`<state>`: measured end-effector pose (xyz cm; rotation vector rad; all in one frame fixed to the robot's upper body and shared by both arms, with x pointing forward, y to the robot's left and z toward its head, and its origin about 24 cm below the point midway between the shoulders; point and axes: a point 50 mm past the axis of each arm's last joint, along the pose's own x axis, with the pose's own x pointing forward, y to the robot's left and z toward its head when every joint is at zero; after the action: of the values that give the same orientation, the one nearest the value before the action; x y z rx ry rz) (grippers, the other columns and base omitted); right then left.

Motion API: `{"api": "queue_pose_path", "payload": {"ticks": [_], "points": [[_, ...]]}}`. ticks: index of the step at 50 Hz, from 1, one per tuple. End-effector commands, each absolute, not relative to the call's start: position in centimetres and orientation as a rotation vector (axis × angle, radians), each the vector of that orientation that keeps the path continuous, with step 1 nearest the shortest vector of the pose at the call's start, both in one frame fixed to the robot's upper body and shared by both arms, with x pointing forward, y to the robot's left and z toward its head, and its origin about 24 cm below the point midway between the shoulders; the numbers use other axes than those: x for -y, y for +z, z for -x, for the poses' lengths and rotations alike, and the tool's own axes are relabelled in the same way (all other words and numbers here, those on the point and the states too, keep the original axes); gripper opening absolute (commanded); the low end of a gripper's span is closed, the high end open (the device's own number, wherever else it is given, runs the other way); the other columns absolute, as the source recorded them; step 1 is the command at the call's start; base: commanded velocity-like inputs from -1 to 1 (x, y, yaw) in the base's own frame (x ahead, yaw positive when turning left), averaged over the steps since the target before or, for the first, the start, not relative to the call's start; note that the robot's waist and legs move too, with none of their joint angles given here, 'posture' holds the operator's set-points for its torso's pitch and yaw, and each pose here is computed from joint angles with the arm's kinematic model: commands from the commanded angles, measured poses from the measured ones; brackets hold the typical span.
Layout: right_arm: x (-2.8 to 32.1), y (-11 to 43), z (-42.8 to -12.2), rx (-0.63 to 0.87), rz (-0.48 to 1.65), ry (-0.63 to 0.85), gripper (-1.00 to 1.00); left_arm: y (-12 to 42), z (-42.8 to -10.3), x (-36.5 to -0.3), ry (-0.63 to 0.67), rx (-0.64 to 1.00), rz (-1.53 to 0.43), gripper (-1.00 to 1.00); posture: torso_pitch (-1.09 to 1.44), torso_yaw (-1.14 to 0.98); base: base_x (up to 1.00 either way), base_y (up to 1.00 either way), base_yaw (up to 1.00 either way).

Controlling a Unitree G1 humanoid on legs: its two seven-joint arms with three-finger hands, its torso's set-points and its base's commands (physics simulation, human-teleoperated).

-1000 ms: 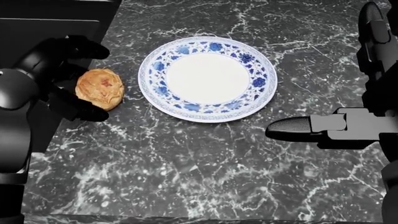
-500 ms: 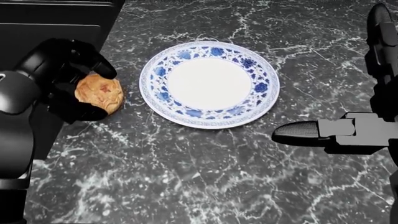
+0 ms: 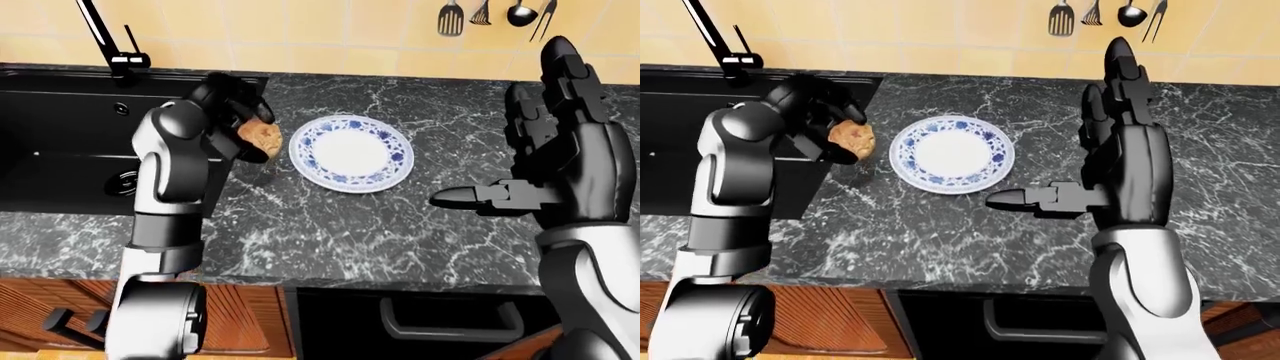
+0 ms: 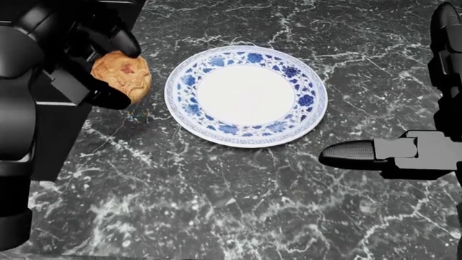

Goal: Place the pastries on the plates.

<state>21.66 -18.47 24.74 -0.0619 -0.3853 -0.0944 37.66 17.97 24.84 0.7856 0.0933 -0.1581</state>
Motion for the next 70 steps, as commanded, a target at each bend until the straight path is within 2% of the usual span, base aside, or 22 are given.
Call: {"api": "queue_pose_path", "payload": {"ticks": [1, 15, 24, 37, 64, 66, 70], "points": [[18.4, 25.6, -21.2, 0.453, 0.066, -0.094, 1.00, 27.9, -37.7, -17.2, -0.135, 0.025, -0.799, -0.50, 0.00, 0.00, 0.00, 0.00, 0.00], [18.4, 25.5, -20.9, 0.453, 0.061, -0.096, 1.00, 30.8, -42.2, -11.6, -0.229, 0.111, -0.760, -0.51, 0.00, 0.00, 0.00, 0.00, 0.00], [18.5, 25.6, -20.8, 0.453, 0.061, -0.095, 1.00, 31.3, -42.3, -7.4, -0.311, 0.162, -0.716, -0.51, 0.00, 0.00, 0.00, 0.00, 0.00], [19.2, 26.0, -20.1, 0.461, 0.066, -0.114, 1.00, 29.1, -42.1, -3.8, -0.371, 0.169, -0.709, -0.51, 0.00, 0.00, 0.00, 0.00, 0.00], [19.6, 25.6, -19.5, 0.457, 0.065, -0.132, 1.00, 25.6, -41.8, -1.9, -0.330, 0.198, -0.846, -0.40, 0.00, 0.00, 0.00, 0.00, 0.00], [19.5, 25.7, -19.5, 0.458, 0.067, -0.130, 1.00, 25.5, -41.8, -1.9, -0.327, 0.198, -0.857, -0.25, 0.00, 0.00, 0.00, 0.00, 0.00], [19.6, 25.9, -19.5, 0.461, 0.066, -0.130, 1.00, 25.2, -41.8, -1.7, -0.333, 0.199, -0.864, -0.14, 0.00, 0.00, 0.00, 0.00, 0.00]]}}
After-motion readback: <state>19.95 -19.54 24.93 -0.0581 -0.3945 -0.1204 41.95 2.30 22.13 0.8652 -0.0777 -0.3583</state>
